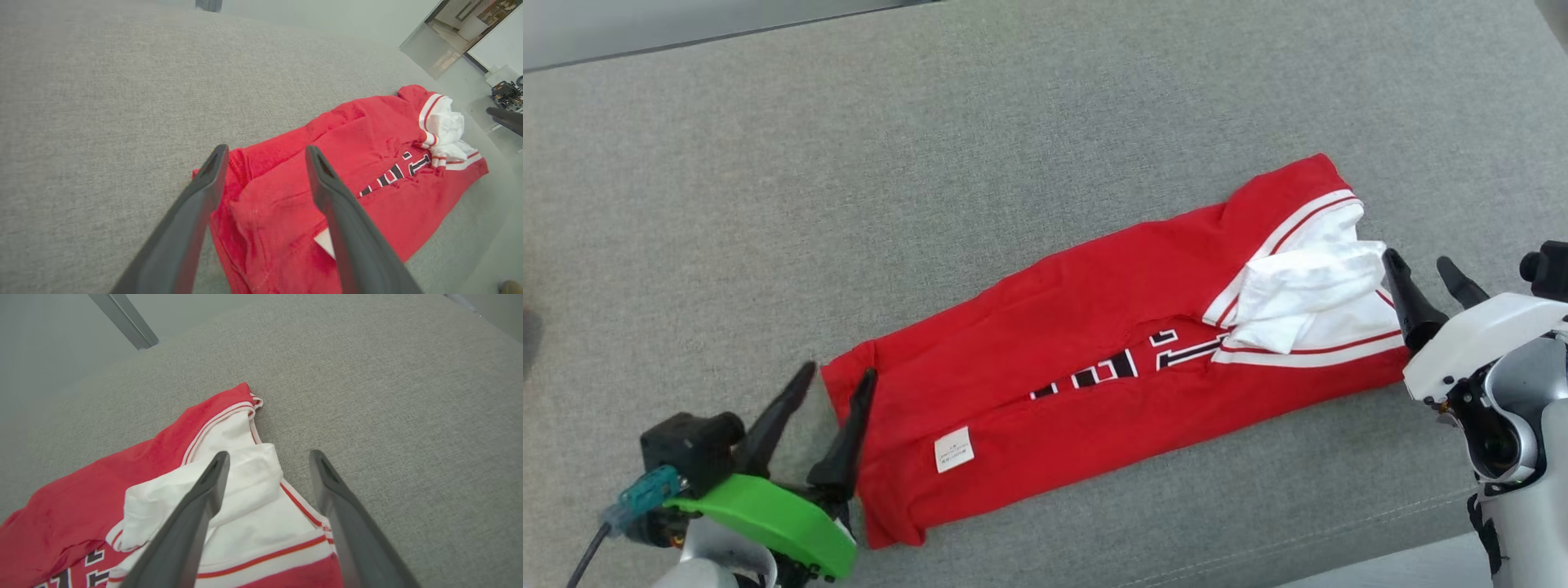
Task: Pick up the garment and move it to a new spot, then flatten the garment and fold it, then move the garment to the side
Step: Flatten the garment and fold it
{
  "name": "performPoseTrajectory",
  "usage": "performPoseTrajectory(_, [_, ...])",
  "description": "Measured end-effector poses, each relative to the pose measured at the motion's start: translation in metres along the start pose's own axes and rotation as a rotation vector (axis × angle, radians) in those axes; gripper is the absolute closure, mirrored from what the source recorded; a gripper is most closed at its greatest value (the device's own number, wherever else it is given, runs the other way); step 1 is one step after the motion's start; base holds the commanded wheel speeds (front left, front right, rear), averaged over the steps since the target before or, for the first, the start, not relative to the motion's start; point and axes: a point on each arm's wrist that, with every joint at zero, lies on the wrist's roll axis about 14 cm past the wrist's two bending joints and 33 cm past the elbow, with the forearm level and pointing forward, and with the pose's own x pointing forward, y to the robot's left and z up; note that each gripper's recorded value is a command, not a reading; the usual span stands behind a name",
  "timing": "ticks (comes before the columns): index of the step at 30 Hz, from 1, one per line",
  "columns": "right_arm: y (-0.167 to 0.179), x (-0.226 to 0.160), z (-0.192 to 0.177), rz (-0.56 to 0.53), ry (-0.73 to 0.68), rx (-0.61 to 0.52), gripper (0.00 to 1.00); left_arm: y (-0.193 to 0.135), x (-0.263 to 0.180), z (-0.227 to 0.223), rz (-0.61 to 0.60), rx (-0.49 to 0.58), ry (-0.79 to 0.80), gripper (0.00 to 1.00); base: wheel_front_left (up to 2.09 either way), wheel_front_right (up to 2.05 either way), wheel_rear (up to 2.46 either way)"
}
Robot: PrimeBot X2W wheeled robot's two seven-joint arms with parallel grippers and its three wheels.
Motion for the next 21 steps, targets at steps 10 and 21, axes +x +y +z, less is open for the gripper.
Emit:
performPoseTrajectory(10, [0.007, 0.029, 0.001, -0.002, 0.091, -0.057, 0.00, 0.018, -0.012, 0.031, 0.188, 0.138, -0.256, 0.00, 0.00, 0.00, 0.00])
performPoseTrajectory(21, [0.008, 0.054, -0.054, -0.012, 0.371, -0.140, 0.00, 0.027, -0.038, 0.024, 0.262, 0.153, -0.337, 0.00, 0.00, 0.00, 0.00])
